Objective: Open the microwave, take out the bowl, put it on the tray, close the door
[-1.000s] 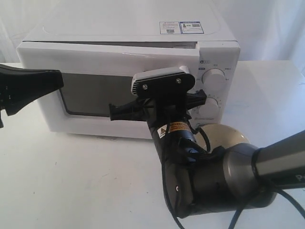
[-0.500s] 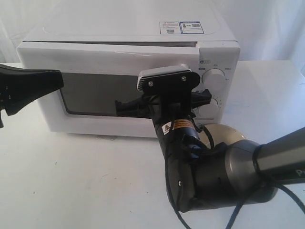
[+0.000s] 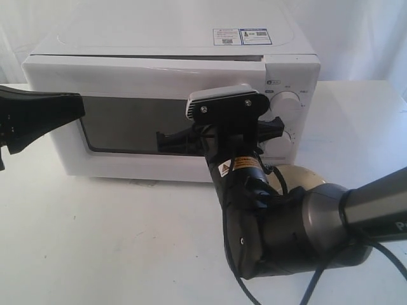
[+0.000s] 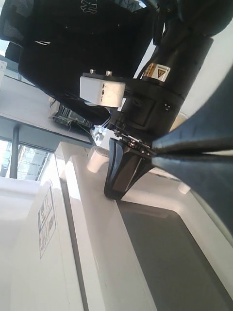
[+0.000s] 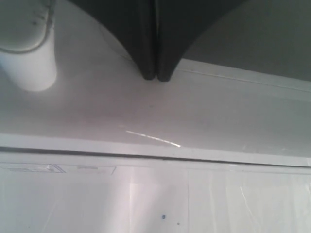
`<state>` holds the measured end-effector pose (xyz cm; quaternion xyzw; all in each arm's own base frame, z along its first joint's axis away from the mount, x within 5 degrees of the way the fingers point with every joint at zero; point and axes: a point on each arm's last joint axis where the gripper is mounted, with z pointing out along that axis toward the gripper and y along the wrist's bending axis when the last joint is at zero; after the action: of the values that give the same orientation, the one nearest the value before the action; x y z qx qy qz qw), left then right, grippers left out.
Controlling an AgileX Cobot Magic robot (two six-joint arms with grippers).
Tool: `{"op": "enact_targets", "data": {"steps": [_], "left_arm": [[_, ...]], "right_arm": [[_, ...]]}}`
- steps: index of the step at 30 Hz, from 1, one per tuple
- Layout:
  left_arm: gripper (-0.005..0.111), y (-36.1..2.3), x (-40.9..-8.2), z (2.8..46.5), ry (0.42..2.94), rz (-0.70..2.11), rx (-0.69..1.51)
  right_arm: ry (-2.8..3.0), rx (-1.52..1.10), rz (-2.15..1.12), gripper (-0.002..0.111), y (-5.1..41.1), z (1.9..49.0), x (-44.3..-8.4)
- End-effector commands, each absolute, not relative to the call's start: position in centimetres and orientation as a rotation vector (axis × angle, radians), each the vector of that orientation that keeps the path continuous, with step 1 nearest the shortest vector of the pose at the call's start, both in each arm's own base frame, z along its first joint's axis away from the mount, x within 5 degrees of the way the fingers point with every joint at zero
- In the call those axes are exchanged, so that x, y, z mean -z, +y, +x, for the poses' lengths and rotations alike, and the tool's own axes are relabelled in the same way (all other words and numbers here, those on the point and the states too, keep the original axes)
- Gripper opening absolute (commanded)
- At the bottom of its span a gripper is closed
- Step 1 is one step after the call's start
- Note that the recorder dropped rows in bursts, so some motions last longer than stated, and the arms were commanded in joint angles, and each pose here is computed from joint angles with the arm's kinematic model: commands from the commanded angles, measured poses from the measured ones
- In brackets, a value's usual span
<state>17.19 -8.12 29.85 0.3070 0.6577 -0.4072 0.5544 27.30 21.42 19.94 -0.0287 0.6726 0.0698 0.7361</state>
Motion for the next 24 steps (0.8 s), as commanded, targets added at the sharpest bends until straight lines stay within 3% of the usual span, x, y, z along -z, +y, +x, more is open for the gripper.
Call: {"op": "enact_targets", "data": {"steps": [1, 15, 24], "left_arm": [[0.000, -8.2, -30.2, 17.1, 1.534, 0.734, 0.971], [0.000, -8.2, -30.1, 17.1, 1.536, 0.738, 0.970], [0.000, -8.2, -30.1, 17.1, 1.534, 0.739, 0.972]], "right_arm": [[1.468, -0.150, 0.016, 0.000, 20.3, 28.2, -20.1], [1.442, -0.155, 0.032, 0.000, 20.4, 28.8, -20.8], [1.465, -0.109, 0.040, 0.000, 20.6, 30.9, -18.9]]}}
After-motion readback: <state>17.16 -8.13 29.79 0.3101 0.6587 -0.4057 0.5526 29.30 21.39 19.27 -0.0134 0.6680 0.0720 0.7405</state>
